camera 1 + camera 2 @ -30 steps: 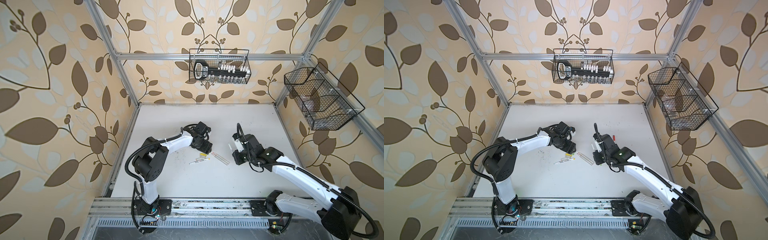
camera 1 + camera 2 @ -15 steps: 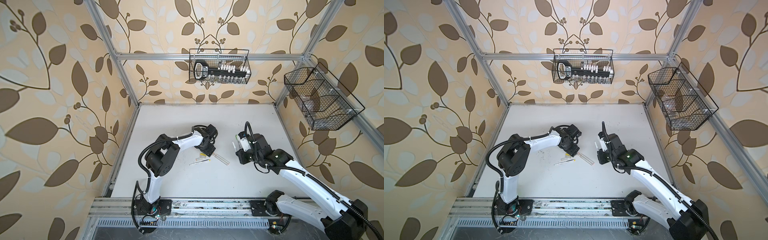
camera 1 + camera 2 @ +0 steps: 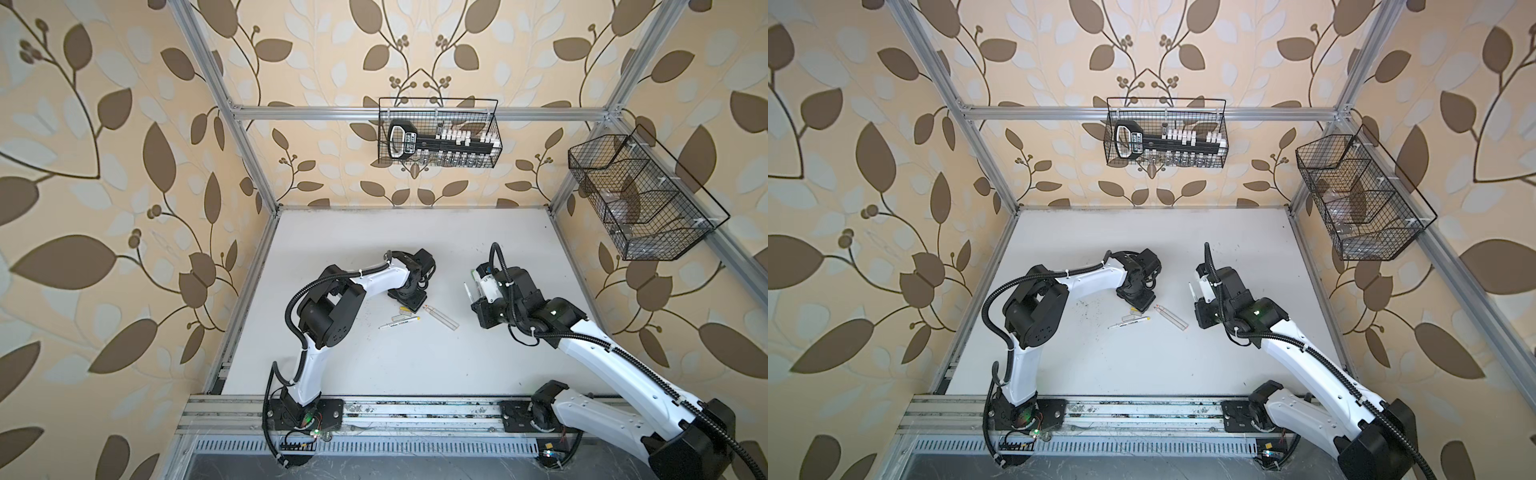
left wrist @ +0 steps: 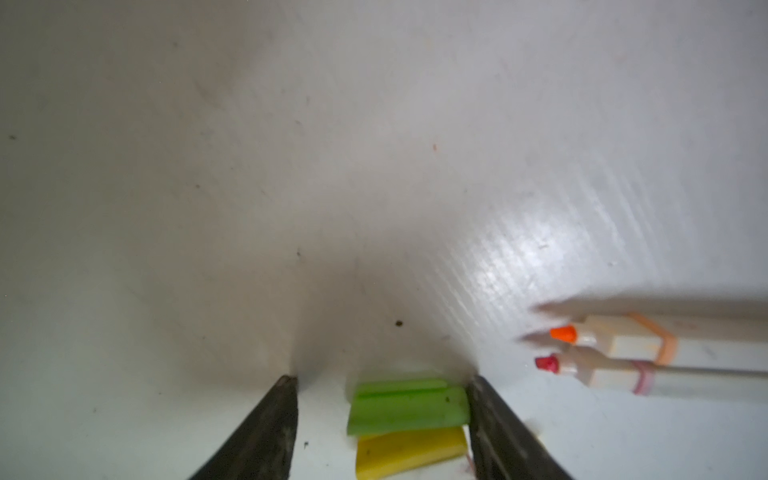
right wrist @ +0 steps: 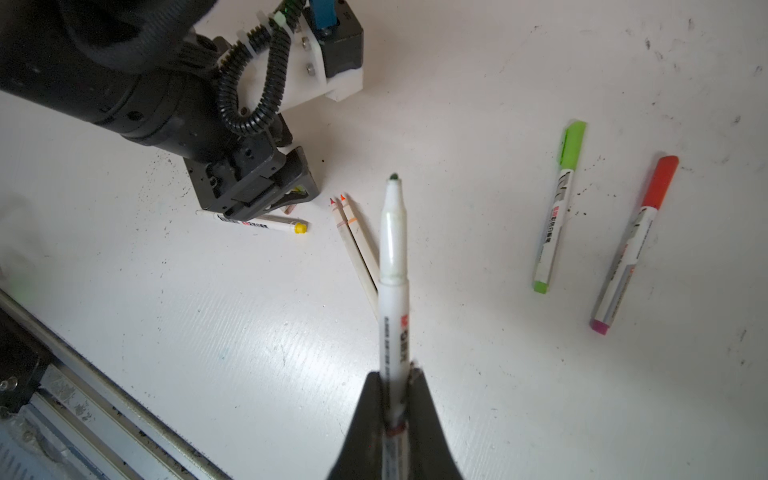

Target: Insert the pens into the pen caps

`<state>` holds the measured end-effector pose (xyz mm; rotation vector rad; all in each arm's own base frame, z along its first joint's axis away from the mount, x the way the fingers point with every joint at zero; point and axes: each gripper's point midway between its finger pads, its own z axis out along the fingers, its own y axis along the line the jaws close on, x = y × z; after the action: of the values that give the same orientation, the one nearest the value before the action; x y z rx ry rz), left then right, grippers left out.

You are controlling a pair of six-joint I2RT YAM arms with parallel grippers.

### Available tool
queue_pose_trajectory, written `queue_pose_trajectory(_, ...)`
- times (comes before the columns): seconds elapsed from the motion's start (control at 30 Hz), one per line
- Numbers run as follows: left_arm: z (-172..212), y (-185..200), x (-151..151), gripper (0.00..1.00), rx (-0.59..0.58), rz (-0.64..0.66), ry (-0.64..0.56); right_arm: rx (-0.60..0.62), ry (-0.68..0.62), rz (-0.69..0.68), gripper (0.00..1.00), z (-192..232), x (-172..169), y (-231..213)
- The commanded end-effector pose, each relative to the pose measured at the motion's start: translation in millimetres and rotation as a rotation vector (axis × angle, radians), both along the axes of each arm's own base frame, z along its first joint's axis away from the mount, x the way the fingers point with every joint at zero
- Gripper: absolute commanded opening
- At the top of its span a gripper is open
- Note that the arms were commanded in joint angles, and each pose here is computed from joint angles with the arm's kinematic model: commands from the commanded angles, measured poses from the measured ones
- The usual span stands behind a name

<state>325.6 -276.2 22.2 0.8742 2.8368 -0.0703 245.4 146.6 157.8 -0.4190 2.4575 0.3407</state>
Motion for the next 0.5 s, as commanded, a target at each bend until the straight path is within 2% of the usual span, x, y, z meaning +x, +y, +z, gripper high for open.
queue_pose_trajectory(0.0, 4.1, -2.3, -3.9, 0.63, 0.002, 0.015, 0.029, -0.007, 0.014, 0.021, 0.09, -4.5, -3.1, 0.0)
queue_pose_trajectory(0.13, 1.5, -1.1, -6.4, 0.59, 0.001, 0.025, 0.038, -0.007, 0.016, 0.023, 0.09, -5.9, -3.4, 0.5)
queue_pose_trajectory(0.23, 0.7, -2.5, -7.9, 0.5, -0.006, 0.027, 0.046, -0.007, 0.015, 0.026, 0.09, -5.9, -3.4, 1.0)
queue_pose_trajectory(0.47, 5.0, -4.7, -6.1, 0.45, -0.019, 0.033, 0.038, -0.01, 0.016, 0.027, 0.09, -6.5, -4.0, 0.9)
